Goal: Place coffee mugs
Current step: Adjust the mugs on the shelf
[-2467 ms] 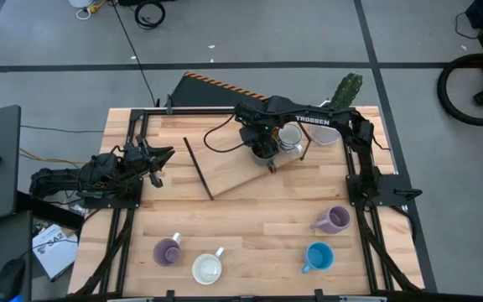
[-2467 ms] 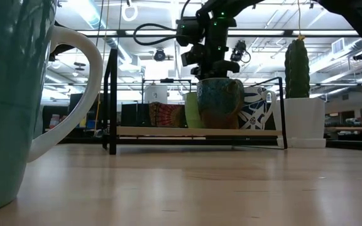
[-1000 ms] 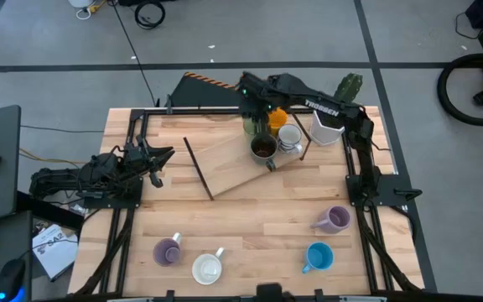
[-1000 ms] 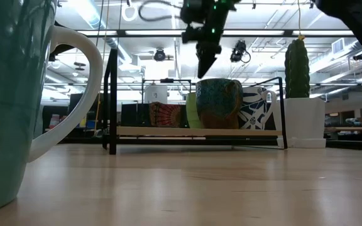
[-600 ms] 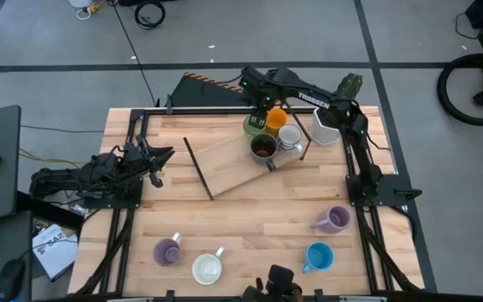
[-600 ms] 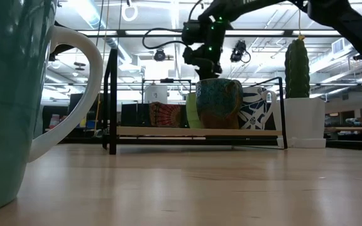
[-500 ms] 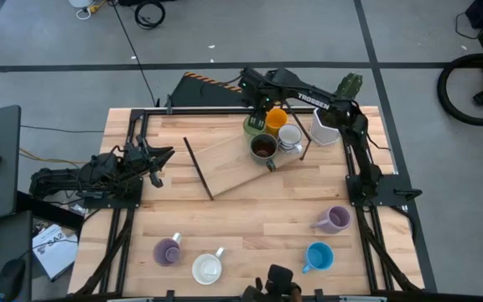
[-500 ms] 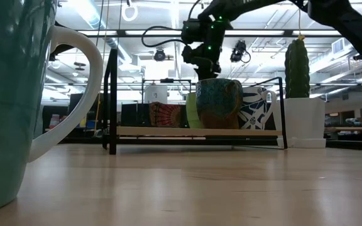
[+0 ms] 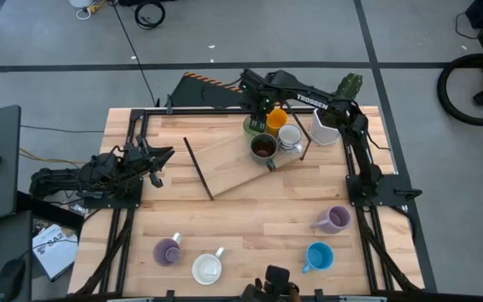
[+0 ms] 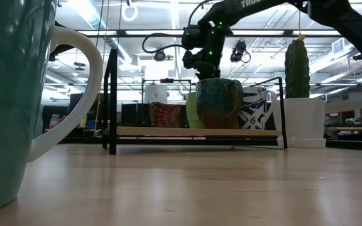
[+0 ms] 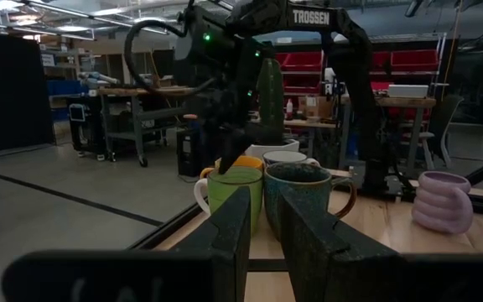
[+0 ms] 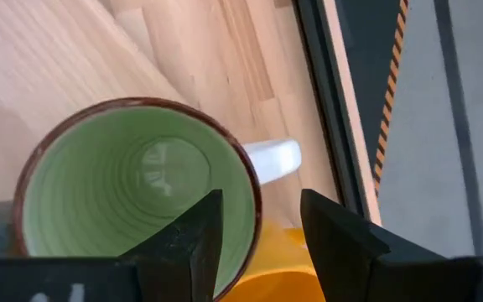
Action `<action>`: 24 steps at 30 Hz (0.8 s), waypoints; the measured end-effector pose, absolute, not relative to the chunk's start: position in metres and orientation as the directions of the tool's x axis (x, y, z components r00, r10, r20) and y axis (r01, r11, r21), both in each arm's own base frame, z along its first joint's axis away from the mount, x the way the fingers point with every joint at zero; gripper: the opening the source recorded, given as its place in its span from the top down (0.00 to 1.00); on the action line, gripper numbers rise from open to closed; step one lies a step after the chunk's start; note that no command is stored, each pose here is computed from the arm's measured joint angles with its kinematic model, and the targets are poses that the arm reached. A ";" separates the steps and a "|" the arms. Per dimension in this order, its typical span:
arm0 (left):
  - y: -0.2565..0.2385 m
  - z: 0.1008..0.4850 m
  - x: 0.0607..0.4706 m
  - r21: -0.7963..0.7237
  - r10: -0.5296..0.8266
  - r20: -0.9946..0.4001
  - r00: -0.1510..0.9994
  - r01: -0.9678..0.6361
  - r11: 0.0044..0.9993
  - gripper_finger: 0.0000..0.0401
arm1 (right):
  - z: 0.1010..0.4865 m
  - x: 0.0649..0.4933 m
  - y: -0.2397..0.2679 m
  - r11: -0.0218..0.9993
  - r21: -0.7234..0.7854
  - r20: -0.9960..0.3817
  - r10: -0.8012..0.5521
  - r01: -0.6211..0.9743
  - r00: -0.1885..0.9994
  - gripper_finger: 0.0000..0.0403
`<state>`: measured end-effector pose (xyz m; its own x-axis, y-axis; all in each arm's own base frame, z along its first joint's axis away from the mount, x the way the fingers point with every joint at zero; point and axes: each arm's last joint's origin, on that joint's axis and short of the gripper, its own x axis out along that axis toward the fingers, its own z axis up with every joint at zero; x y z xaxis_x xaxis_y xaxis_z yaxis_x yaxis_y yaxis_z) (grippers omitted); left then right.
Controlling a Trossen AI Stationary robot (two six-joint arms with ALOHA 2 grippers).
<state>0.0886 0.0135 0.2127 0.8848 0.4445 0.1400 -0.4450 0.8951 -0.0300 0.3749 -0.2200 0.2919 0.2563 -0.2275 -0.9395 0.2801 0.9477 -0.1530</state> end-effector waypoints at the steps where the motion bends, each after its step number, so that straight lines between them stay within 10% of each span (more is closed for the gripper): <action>1: 0.013 0.213 0.089 -0.030 0.445 0.140 0.885 -0.445 0.895 0.83 | 0.292 0.375 -0.221 0.947 -0.167 -0.936 -0.240 0.274 0.258 0.59; 24: 0.013 0.213 0.089 -0.030 0.445 0.140 0.885 -0.445 0.895 0.83 | 0.293 0.382 -0.217 0.982 -0.178 -0.922 -0.191 0.069 0.337 0.83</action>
<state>0.0886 0.0135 0.2127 0.8848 0.4445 0.1398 -0.4449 0.8951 -0.0300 0.3825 -0.2169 0.2931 0.3371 -0.1911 -0.9219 0.0688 0.9816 -0.1784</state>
